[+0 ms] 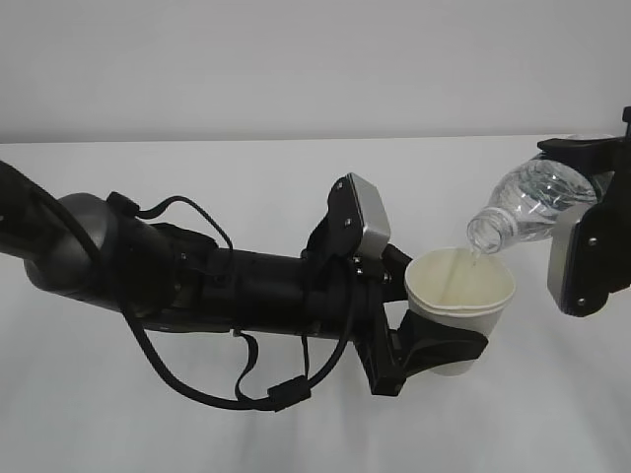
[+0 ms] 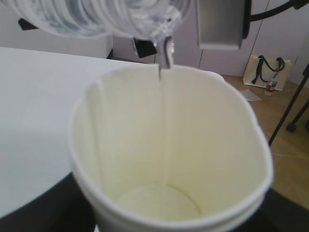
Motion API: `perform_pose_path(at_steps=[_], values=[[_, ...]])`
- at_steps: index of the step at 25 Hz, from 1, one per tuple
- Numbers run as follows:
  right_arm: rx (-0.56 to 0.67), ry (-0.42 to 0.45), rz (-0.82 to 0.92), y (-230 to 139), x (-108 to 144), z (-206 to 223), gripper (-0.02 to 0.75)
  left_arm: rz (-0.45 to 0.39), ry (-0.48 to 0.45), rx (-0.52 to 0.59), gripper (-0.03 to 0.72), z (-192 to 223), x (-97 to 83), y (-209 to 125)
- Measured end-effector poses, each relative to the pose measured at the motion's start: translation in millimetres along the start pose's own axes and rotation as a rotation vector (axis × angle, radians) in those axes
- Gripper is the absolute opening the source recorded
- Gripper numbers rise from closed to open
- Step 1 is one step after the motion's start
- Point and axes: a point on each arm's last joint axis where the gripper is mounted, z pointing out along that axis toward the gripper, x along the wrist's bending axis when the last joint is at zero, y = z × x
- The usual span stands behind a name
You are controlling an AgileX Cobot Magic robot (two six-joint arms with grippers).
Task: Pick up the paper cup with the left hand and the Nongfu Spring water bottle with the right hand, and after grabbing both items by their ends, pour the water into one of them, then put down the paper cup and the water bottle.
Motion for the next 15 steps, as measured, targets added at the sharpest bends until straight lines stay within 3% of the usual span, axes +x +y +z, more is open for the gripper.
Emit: perform_pose_path(at_steps=[15], values=[[0.001, -0.002, 0.001, -0.1, -0.2, 0.0, 0.424, 0.000, 0.000, 0.000, 0.494, 0.0, 0.0, 0.0]])
